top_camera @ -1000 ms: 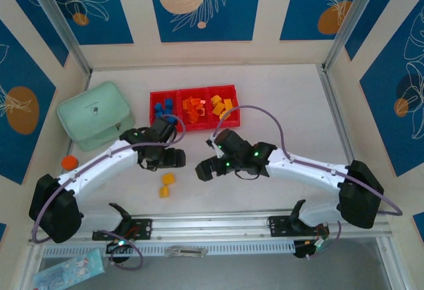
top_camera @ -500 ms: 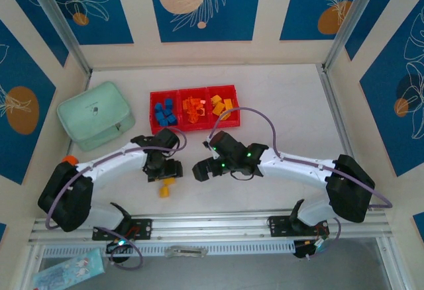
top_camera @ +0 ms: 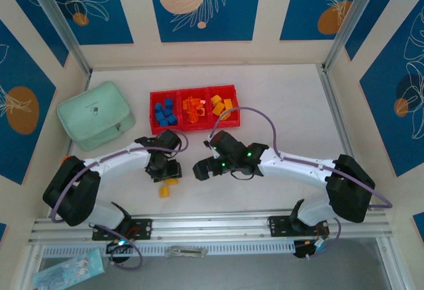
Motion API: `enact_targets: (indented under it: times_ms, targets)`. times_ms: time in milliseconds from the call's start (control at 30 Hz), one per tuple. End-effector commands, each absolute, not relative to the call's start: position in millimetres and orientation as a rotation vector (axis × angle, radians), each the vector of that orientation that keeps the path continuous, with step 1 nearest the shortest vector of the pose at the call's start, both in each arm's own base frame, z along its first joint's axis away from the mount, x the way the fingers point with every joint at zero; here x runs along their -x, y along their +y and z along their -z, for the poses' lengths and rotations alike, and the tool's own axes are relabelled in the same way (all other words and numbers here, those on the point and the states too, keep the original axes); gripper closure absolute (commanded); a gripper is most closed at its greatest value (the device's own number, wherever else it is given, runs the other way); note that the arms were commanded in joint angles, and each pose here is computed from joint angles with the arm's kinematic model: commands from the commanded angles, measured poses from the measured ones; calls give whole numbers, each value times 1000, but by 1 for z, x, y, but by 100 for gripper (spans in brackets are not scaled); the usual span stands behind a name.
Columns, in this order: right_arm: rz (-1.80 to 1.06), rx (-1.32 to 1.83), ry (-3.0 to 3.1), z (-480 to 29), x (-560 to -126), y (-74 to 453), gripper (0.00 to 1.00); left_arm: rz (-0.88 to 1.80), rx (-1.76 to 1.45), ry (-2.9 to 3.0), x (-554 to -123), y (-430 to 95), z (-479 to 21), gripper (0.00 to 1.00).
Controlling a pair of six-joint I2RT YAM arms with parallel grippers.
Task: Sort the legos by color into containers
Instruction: Pick up the lego from the middle-left of the table, then place the lego in the container.
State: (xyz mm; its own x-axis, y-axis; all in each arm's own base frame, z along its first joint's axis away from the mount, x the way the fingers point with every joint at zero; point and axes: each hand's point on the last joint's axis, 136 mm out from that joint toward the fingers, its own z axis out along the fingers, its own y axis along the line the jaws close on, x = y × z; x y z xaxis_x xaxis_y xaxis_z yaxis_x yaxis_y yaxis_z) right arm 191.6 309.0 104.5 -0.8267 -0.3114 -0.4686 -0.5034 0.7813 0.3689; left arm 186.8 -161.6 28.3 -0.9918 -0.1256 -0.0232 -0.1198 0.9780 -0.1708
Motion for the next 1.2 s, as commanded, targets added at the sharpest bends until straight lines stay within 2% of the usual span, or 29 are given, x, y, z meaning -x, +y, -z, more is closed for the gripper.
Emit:
enact_targets:
  times_ms: [0, 200, 467, 633, 800, 1167]
  targets:
    - [-722, 574, 2561, -118, -198, 310, 0, 261, 195, 3112, -183, -164, -23, 54]
    - [-751, 525, 2537, -131, -204, 300, 0, 266, 168, 3080, -189, -166, -36, 59]
    - [-765, 321, 2496, -160, -225, 251, 0, 408, 106, 2930, -221, -190, -91, 60]
    - [-709, 121, 2502, -165, -243, 201, 0, 570, 33, 2791, -261, -230, -138, 61]
    - [-662, -20, 2491, -172, -255, 165, 0, 623, -62, 2685, -308, -271, -169, 62]
    - [-669, -157, 2491, -179, -279, 142, 0, 523, -220, 2463, -441, -352, -190, 63]
